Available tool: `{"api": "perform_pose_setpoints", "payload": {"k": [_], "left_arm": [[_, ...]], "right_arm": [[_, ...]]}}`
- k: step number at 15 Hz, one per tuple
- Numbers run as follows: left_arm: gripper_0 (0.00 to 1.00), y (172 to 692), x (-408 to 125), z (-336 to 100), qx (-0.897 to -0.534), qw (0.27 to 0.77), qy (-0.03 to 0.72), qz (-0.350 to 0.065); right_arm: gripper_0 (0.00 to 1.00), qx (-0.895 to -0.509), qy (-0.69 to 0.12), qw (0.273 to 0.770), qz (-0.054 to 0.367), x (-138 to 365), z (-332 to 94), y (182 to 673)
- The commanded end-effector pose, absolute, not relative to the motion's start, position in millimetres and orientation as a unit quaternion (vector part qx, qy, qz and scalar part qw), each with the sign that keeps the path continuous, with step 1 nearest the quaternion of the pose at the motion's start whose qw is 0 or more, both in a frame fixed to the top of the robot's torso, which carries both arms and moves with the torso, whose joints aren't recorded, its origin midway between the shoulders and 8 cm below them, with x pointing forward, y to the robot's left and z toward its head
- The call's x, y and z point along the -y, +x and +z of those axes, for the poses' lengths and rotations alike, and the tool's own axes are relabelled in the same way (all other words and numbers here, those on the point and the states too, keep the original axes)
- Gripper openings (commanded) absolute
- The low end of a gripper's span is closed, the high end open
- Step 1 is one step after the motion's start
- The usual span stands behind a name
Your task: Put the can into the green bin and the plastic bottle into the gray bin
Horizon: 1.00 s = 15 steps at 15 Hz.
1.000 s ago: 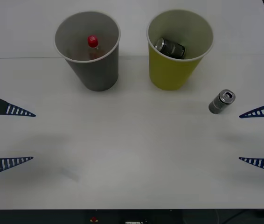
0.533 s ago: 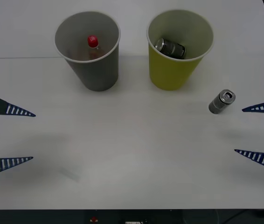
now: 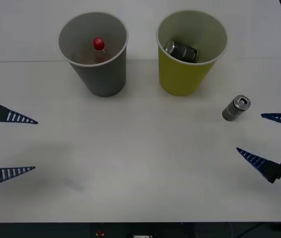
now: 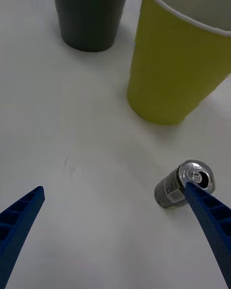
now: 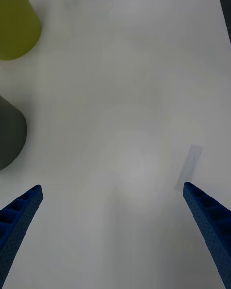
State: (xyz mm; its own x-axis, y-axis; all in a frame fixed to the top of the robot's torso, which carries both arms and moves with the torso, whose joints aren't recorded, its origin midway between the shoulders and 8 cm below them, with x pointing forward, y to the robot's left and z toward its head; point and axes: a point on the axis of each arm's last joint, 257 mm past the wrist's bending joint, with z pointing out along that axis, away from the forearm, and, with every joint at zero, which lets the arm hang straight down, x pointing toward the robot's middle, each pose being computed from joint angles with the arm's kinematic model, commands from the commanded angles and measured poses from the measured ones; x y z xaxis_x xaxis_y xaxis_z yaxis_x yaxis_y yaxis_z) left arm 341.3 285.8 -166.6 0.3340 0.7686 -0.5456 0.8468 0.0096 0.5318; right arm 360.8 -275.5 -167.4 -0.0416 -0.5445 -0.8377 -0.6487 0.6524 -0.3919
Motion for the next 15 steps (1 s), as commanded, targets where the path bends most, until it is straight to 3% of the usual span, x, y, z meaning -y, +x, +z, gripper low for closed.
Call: {"api": "perform_pose_setpoints", "payload": {"k": [1, 4, 8, 15], "left_arm": [[1.0, 341.3, -285.8, -166.6, -0.575, 0.417, 0.702, -0.047], [1.0, 341.3, -285.8, -166.6, -0.575, 0.417, 0.702, -0.047], [1.0, 341.3, -285.8, -166.6, -0.575, 0.417, 0.702, -0.047], [1.0, 341.3, -285.8, -166.6, -0.575, 0.417, 0.702, -0.047]], "right_arm": [[1.0, -0.747, -0.334, 0.574, 0.037, 279.7, -176.0, 364.2], [1.0, -0.77, -0.244, 0.589, 0.03, 288.7, -184.3, 366.4], [1.0, -0.772, -0.126, 0.621, 0.045, 295.3, -186.7, 372.3], [1.0, -0.747, -0.065, 0.66, 0.046, 313.2, -227.1, 400.8]]}}
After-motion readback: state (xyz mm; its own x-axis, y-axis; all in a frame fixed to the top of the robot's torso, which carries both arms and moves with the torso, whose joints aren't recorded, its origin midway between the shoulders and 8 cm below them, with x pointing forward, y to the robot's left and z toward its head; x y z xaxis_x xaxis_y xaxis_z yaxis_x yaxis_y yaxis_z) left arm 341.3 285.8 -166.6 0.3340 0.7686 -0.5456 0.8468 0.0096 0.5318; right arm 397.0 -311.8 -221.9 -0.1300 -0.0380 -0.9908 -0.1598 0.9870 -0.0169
